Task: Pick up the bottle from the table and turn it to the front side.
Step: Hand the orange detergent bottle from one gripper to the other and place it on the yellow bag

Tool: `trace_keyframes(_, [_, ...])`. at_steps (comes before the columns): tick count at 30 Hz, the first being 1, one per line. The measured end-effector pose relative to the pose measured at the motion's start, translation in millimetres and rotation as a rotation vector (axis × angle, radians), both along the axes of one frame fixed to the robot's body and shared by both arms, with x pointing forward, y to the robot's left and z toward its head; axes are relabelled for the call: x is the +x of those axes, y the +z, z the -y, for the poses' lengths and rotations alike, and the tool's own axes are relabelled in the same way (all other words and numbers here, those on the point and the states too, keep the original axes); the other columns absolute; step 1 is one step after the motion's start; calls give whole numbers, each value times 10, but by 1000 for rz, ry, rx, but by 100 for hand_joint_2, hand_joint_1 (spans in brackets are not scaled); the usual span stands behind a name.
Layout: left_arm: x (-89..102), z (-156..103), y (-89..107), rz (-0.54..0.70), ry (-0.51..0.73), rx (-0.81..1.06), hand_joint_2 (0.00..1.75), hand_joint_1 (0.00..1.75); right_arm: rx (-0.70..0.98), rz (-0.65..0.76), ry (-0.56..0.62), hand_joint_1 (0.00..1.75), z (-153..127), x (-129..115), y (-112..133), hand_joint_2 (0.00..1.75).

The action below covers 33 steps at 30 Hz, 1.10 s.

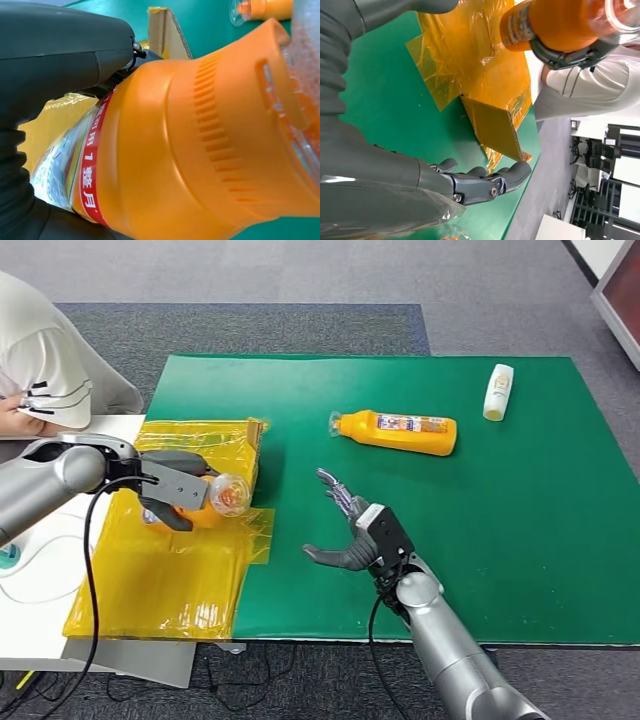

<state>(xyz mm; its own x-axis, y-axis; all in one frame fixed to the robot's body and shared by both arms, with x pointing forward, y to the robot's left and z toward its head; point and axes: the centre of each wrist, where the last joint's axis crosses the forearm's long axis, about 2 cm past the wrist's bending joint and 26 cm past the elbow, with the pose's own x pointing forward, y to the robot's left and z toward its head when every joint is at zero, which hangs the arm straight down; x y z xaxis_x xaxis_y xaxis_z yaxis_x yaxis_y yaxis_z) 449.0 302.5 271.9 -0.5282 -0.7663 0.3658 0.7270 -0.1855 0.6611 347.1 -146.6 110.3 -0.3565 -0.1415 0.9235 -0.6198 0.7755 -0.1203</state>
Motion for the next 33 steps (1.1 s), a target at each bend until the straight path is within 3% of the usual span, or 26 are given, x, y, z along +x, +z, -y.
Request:
trace_keyframes(7, [-5,66,-124,22,-19,72,175,175,-9,0,-1,0,-13,-2,3,175])
trace_keyframes(15, [6,260,-400,93,-31,151,175,175,-18,7,-2,0,-47,-4,29,175])
trace_keyframes(28, [25,469,-595,113,-41,188,175,175,1,26,-31,0,-11,-17,74,175])
trace_keyframes(29, [30,482,-604,112,-40,188,175,146,3,26,-33,0,-6,-21,72,175])
trace_keyframes(32, [44,522,-623,109,-32,189,175,15,10,25,-39,0,9,-35,59,175])
trace_keyframes(33, [47,536,-632,107,-29,189,175,0,12,24,-41,0,15,-41,52,175])
